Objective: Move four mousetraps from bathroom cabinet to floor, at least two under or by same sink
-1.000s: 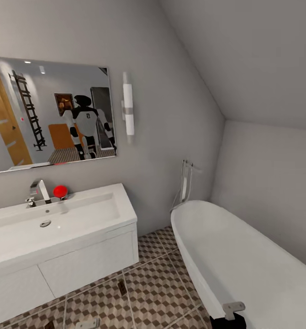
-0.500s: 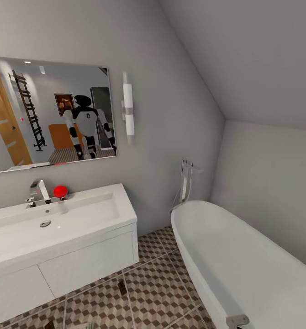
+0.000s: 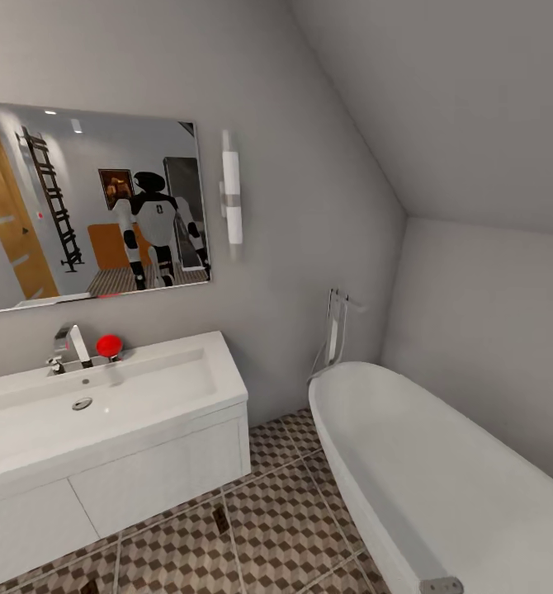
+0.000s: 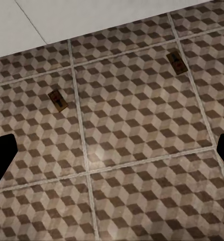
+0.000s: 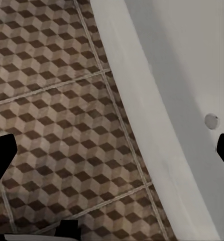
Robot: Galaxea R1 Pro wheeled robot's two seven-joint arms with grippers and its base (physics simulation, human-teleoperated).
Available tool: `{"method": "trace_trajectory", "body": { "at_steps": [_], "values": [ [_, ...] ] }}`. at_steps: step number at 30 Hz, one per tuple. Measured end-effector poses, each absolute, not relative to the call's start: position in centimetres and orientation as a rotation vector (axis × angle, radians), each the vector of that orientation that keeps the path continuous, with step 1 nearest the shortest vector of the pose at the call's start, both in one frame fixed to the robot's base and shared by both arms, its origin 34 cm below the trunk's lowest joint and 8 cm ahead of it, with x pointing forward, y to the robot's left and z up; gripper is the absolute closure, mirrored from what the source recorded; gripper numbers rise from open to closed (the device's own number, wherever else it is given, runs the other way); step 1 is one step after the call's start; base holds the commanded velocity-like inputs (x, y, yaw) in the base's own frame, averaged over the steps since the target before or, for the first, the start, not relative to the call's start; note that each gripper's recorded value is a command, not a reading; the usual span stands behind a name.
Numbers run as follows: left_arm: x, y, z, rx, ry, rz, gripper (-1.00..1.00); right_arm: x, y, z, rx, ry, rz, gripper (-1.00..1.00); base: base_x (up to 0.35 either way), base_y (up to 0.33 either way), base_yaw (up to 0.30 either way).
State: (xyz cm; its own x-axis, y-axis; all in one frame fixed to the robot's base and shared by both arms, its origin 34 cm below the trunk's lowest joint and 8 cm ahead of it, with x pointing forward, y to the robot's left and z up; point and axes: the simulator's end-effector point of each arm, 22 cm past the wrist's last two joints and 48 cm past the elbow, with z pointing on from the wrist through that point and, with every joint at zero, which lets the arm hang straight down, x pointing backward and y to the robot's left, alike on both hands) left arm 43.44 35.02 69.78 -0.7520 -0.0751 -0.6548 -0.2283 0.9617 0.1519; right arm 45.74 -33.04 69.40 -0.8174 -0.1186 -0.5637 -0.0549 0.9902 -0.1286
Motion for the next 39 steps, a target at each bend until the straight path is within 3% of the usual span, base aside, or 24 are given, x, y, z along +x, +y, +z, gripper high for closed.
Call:
{"method": "trace_trajectory", "body": {
  "at_steps": [27,39],
  "values": [
    [43.07,35.49,70.09,-0.214,2.379,0.304,-1.00,45.35,-34.20,69.58,-0.124,2.499,-0.158,-1.00,-0.004,0.000,0.000],
    [43.10,35.32,70.04,-0.215,2.380,0.301,-1.00,45.38,-34.20,69.56,-0.124,2.499,-0.158,-1.00,-0.267,0.000,0.000]
  ]
}}
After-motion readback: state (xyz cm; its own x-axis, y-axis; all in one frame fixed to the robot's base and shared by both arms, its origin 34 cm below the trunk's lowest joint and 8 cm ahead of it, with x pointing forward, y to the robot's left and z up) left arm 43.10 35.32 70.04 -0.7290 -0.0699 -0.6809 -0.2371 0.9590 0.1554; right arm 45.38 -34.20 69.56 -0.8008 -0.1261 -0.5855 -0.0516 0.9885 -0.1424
